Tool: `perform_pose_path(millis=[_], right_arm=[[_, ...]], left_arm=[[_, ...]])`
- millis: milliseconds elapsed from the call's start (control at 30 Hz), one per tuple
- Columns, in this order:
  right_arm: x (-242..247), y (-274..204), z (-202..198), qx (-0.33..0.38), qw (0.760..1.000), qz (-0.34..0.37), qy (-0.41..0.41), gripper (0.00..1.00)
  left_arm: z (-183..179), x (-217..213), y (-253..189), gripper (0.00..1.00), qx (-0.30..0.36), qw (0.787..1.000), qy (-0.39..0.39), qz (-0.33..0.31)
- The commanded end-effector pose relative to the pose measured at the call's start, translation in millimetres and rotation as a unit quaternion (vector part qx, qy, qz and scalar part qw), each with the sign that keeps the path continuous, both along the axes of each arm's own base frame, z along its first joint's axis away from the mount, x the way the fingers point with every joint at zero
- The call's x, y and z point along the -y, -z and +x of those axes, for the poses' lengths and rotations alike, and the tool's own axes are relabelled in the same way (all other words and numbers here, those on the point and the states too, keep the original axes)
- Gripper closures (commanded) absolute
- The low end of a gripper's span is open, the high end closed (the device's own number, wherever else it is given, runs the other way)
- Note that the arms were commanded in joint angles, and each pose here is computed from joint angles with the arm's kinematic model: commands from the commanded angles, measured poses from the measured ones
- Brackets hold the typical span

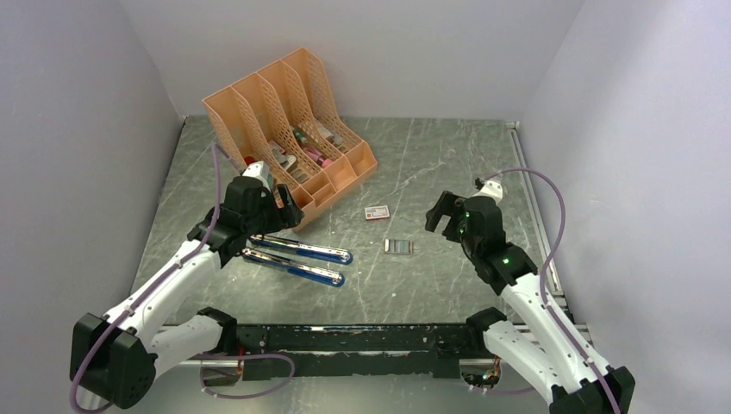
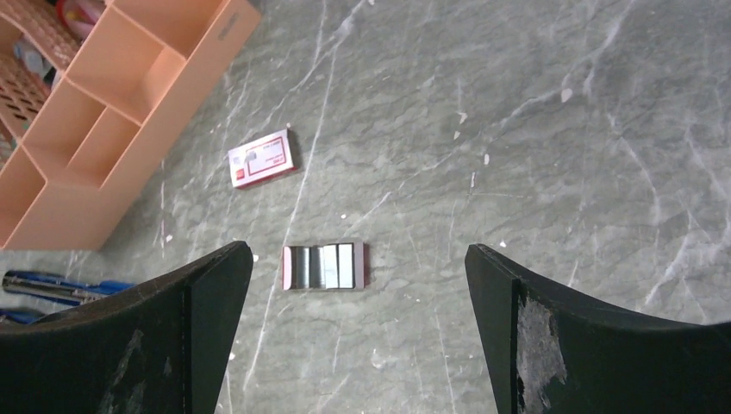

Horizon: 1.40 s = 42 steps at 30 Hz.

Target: Load the staples into the stapler

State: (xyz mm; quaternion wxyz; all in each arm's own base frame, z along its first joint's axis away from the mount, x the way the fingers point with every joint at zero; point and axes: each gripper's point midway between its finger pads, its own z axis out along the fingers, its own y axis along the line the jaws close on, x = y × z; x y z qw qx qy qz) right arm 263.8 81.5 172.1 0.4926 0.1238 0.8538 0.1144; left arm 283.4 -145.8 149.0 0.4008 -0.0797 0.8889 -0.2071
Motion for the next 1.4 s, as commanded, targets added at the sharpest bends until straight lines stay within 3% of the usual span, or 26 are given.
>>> perform_pose_path(millis=[0, 467, 867, 1033, 1367], right_arm=[[-10.0, -1.4, -3.4, -0.002, 0.999, 0.003, -0.036, 0.01], [-15.1, 35.7, 21.1, -0.068, 0.997, -0.030, -0.022, 0.03], [0.8, 45.2, 33.3, -0.033, 0.998, -0.055, 0.020, 0.04], [3.2, 54.0, 31.5, -0.052, 0.996, -0.073, 0.017, 0.12], [-22.6, 61.0, 32.3, -0.068, 0.994, -0.065, -0.061, 0.10]], left_arm=[[1.9, -5.7, -1.1, 0.16, 0.012, 1.000, -0.015, 0.001], [4.1, 0.6, -7.1, 0.16, 0.021, 1.000, 0.010, 0.001], [22.8, -12.0, -10.5, 0.07, 0.070, 0.997, -0.009, 0.042], [40.9, -10.8, -7.3, 0.00, 0.094, 0.994, -0.013, 0.054], [82.1, 7.2, -28.8, 0.00, 0.136, 0.987, 0.044, 0.074]])
